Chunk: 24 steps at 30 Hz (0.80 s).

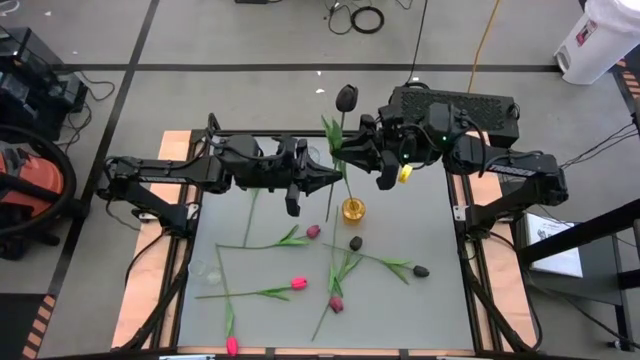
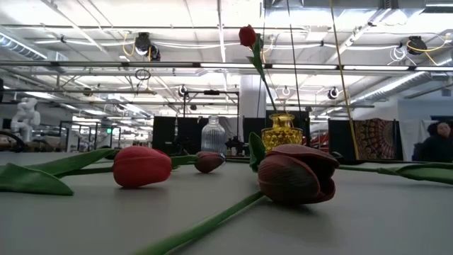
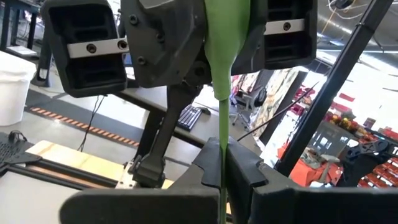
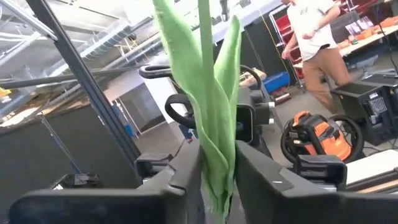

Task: Sort flowers into vase by color
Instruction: Put the top black tulip into the top transparent vase

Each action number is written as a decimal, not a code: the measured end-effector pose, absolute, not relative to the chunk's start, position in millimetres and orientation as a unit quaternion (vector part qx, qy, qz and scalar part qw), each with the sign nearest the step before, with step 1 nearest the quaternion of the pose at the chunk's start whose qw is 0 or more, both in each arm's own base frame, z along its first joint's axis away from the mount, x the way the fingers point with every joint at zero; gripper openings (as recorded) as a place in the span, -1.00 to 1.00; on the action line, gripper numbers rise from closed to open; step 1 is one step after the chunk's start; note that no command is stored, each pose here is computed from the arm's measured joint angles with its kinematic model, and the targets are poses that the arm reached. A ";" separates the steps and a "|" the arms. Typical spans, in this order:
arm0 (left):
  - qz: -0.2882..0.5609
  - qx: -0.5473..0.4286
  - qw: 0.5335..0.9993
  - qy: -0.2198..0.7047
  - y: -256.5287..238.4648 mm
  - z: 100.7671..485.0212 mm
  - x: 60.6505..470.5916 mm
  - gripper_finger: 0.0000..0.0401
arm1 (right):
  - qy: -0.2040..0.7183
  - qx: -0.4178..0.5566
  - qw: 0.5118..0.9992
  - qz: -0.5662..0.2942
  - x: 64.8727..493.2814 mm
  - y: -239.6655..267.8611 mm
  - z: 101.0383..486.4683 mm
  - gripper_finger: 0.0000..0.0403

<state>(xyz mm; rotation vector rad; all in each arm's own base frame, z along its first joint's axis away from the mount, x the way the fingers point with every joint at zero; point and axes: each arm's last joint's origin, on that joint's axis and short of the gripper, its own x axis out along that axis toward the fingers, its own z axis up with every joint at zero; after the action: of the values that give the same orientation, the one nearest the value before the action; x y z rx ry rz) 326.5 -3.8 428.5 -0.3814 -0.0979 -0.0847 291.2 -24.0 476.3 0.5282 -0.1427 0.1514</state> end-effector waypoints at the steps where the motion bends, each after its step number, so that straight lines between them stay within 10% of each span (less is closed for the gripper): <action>1: -0.042 -0.189 0.980 -0.048 -3.8 428.4 326.6 -0.98 | -0.070 0.261 0.960 0.074 291.4 -24.1 476.1 -0.61; 24: -0.049 -0.189 0.980 -0.046 -4.4 428.2 326.5 -0.94 | -0.066 0.243 0.965 0.076 294.1 -24.1 473.8 -0.98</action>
<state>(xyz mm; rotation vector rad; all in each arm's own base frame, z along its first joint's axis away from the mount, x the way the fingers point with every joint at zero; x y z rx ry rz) 326.5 -4.4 428.2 -0.3814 -0.0928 -0.0982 294.1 -24.1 473.8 0.4922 -0.1326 0.1529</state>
